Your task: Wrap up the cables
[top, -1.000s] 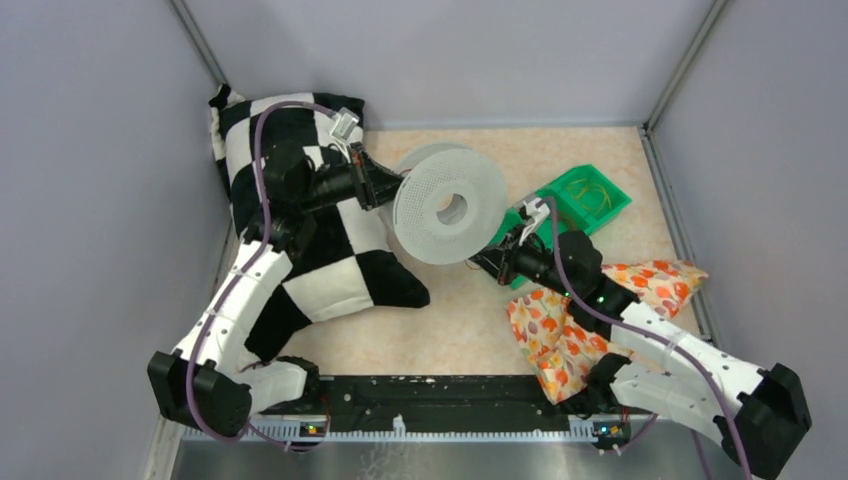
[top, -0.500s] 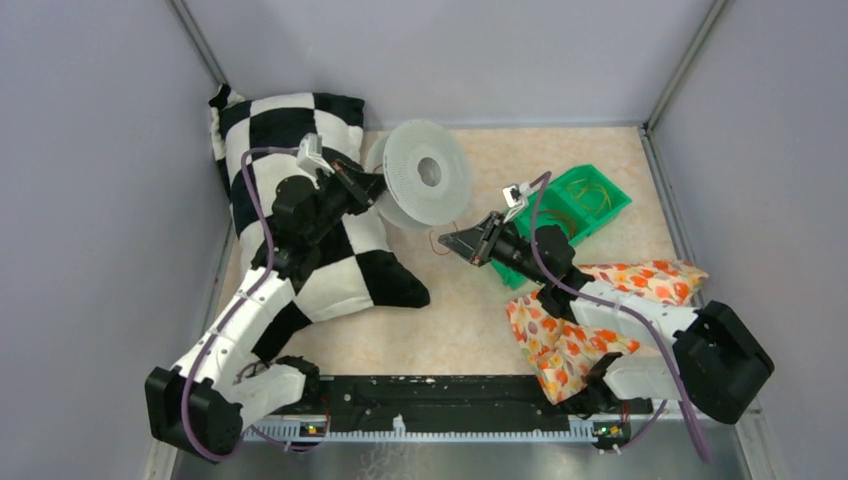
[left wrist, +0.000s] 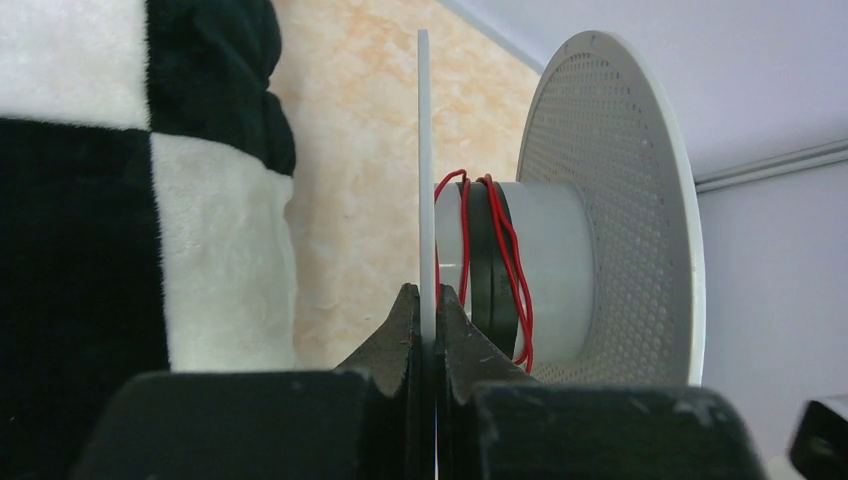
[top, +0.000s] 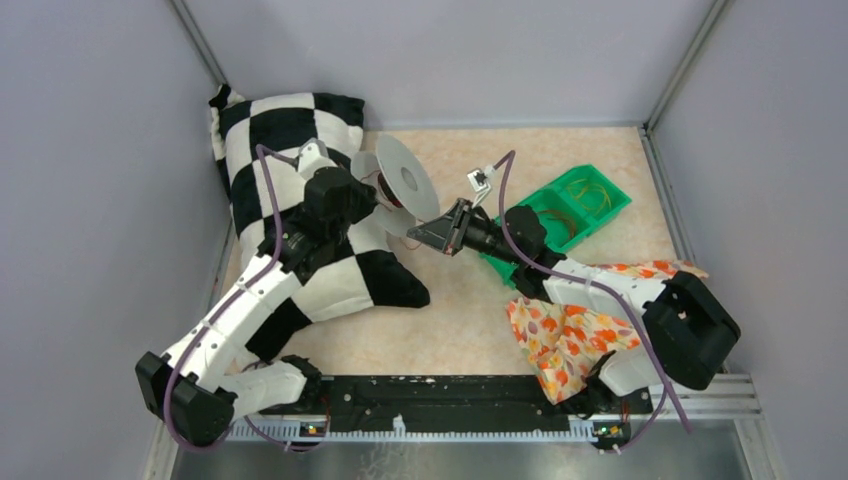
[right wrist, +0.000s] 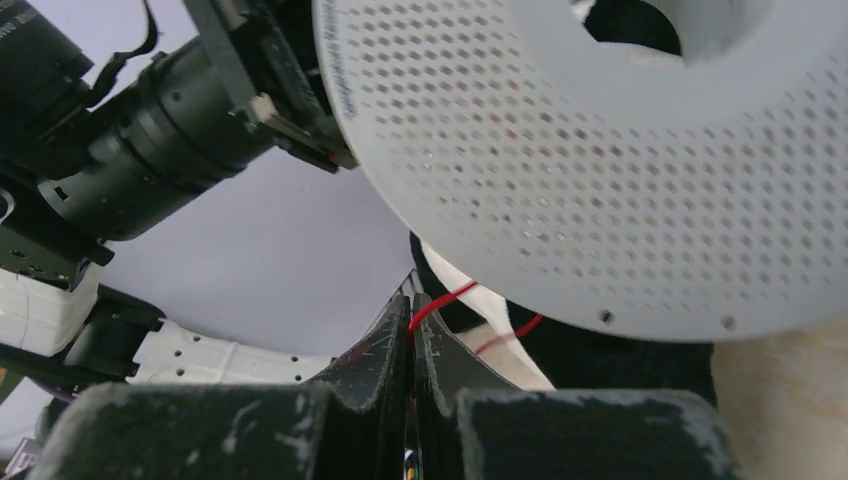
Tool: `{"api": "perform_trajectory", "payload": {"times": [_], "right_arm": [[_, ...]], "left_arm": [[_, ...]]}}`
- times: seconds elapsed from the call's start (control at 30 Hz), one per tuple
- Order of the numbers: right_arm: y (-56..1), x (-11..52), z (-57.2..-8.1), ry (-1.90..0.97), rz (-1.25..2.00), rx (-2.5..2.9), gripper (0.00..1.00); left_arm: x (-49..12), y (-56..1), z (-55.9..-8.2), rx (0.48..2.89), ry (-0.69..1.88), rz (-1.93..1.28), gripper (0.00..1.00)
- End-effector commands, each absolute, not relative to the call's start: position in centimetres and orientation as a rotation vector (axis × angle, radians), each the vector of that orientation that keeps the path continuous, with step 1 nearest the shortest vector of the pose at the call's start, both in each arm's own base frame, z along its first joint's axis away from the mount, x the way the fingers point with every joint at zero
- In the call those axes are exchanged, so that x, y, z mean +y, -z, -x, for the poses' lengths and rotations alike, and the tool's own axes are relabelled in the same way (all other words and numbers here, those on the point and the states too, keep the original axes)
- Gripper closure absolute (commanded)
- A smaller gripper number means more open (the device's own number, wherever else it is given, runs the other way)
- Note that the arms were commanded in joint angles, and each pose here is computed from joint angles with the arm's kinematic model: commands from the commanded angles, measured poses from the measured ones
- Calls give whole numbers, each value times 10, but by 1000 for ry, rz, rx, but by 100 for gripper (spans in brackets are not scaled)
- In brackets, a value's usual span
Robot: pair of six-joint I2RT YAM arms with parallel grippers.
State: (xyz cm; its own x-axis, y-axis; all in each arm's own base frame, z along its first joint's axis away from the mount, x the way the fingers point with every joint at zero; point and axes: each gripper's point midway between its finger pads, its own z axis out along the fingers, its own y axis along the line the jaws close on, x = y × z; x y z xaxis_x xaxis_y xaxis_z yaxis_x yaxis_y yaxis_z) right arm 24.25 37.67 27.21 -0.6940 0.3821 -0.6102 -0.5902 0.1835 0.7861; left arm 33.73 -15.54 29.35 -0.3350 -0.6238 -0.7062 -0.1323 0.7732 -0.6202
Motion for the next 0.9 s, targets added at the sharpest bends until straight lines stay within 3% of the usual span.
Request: {"api": "perform_trajectory", "payload": {"times": [0.0, 0.3, 0.5, 0.63, 0.87], "right_arm": [[-325, 391, -225, -1673, 370, 1535, 97], [-369, 412, -221, -1667, 538, 1458, 100], [-389, 402, -244, -1619, 548, 1427, 100], [-388, 400, -249, -1628, 548, 1431, 92], [-381, 401, -245, -1682, 546, 1431, 90]], "left_arm": [[-141, -311, -341, 1825, 403, 595, 100], [-165, -306, -338, 1845, 354, 433, 100], [-174, -306, -332, 1857, 374, 329, 100], [-178, -308, -327, 1848, 403, 268, 100], [-175, -303, -317, 1840, 421, 226, 100]]}}
